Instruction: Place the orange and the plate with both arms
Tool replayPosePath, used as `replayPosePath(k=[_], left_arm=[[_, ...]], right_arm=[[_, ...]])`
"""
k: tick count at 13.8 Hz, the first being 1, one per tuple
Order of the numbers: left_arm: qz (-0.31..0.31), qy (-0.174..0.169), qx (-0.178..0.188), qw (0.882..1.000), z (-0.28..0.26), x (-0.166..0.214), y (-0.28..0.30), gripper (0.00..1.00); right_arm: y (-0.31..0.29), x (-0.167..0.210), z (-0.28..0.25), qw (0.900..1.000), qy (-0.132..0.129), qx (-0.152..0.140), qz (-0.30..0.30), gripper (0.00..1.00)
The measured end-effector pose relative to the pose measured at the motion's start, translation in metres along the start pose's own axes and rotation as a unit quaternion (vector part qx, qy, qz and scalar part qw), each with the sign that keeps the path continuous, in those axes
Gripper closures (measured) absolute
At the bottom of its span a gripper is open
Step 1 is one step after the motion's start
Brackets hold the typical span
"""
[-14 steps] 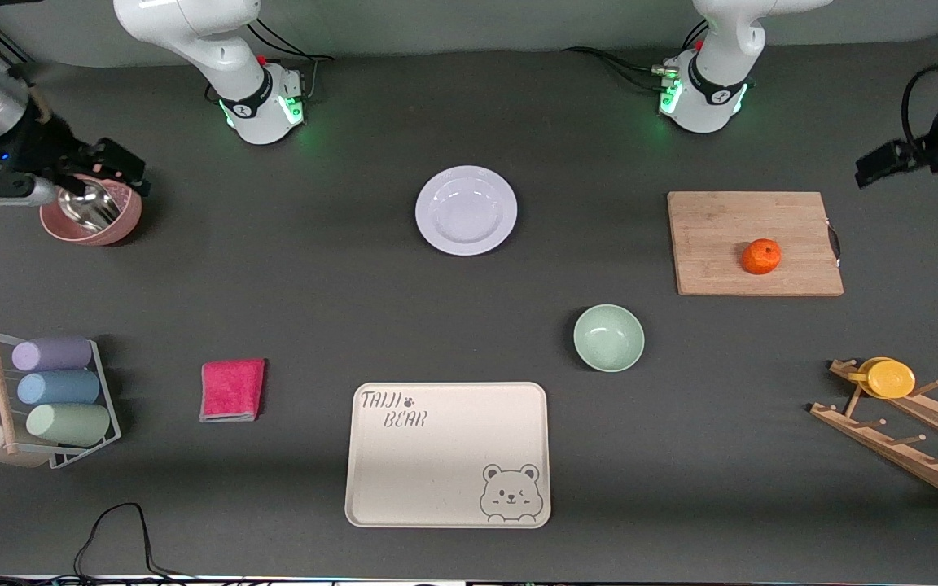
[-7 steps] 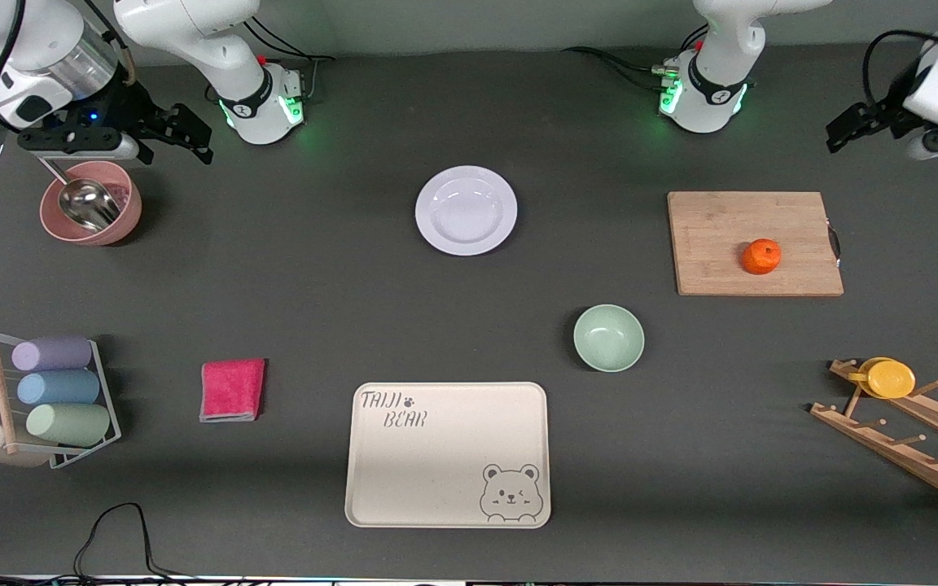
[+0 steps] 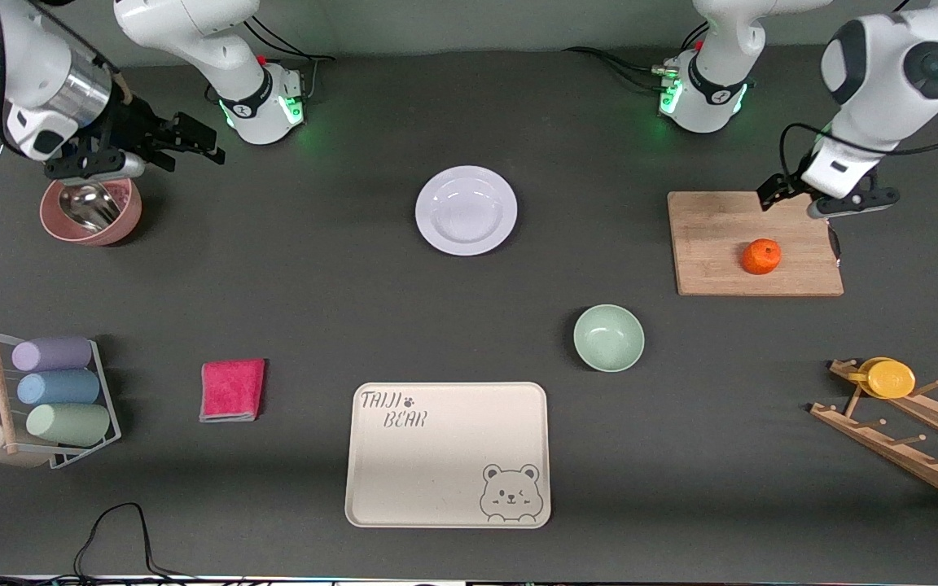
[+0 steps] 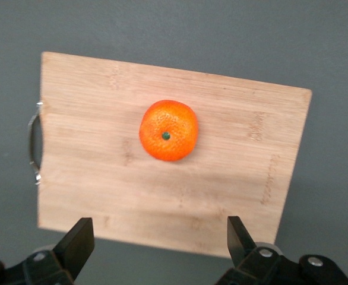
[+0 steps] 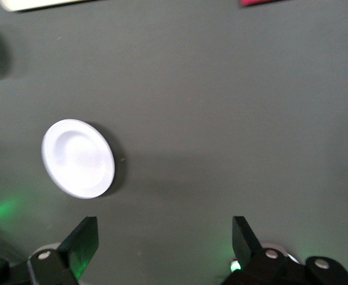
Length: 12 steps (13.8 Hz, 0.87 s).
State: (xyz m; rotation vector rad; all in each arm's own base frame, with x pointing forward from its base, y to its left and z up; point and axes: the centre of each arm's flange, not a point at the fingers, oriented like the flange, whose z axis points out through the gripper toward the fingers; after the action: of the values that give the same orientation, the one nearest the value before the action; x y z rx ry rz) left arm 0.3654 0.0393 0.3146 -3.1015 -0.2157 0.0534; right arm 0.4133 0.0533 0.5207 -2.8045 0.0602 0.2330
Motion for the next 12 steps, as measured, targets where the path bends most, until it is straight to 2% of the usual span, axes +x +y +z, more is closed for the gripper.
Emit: replayPosePath(k=[3,6,9,12], left_arm=[[0.004,0.002,-0.001,1.000,0.047,0.014,0.003,0.00],[0.011,0.006,-0.002,1.000,0.083,0.022,0.003,0.00],[0.013,0.012,-0.003,1.000,0.104,0.028,0.000,0.00],[0.020,0.011,-0.003,1.000,0.110,0.035,-0.001,0.00]], right_arm=[[0.045,0.005,0.067,0.994,-0.025,0.107,-0.015,0.00],[0.057,-0.006,0.140,0.982,-0.030,0.188,-0.016,0.00],[0.066,-0.015,0.205,0.957,-0.023,0.284,-0.048,0.00],[0.085,-0.024,0.269,0.940,-0.008,0.336,-0.064,0.00]])
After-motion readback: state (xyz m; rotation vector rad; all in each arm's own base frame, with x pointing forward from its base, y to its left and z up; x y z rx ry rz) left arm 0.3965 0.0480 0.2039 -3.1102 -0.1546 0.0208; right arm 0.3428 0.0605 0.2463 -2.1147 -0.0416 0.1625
